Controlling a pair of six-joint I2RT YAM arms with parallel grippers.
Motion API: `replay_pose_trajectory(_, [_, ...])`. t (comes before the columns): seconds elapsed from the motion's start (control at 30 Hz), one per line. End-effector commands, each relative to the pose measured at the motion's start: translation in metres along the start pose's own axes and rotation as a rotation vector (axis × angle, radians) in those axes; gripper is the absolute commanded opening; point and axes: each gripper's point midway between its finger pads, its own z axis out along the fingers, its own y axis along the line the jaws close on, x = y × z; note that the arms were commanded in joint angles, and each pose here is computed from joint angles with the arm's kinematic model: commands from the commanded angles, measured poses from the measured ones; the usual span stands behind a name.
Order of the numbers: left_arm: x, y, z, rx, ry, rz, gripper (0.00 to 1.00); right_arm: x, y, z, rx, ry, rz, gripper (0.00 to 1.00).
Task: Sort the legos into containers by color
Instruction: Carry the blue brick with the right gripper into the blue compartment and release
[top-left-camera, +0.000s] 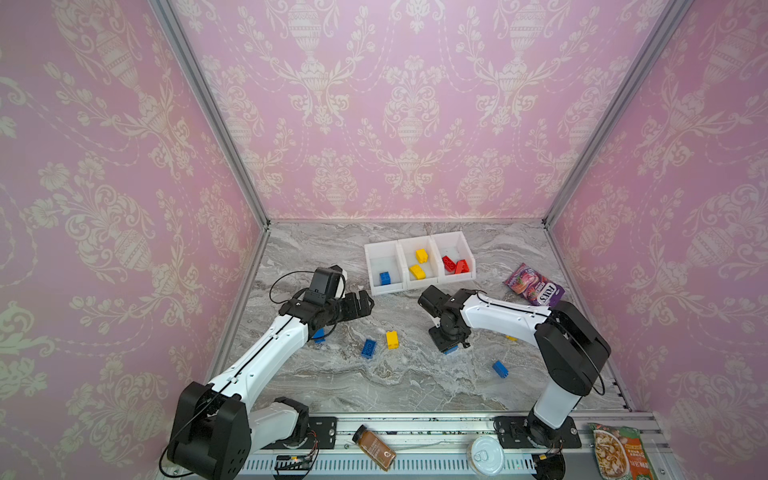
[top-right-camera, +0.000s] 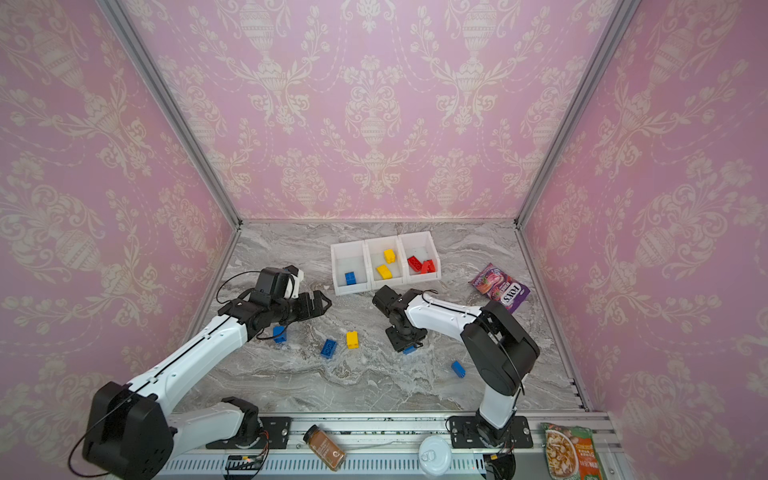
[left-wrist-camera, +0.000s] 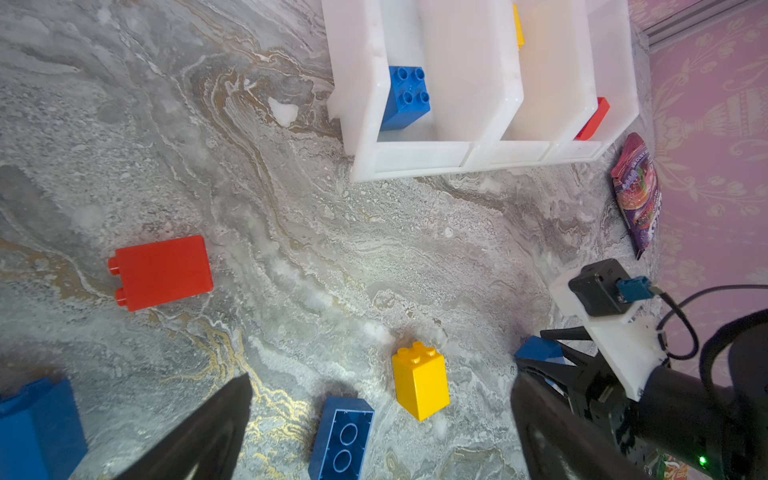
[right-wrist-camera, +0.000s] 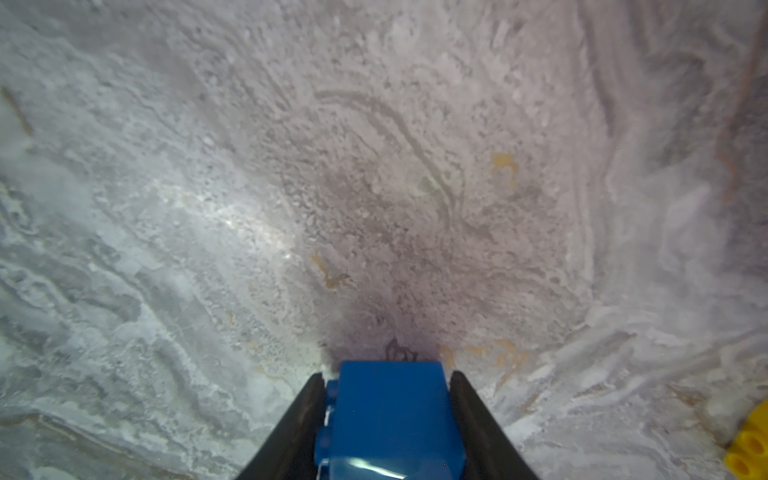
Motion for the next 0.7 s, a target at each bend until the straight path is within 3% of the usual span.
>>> replay_pose_trajectory(0.0, [0.006,0.004,-0.001,0.001,0.013,-0.008,0.99,0.002,0.001,-0.010,0.001,-0.007,0.010,0.47])
replay_pose_trajectory(0.23, [0.006,0.004,-0.003,0.003,0.010,-0.011,0.99,-0.018,0.017,-0.035,-0.075,-0.078,0.023,0.46])
replay_pose_trajectory(0.67, [0.006,0.001,0.000,0.023,0.007,-0.023,0.99,-0.134,0.054,-0.104,-0.187,-0.351,-0.015,0.47])
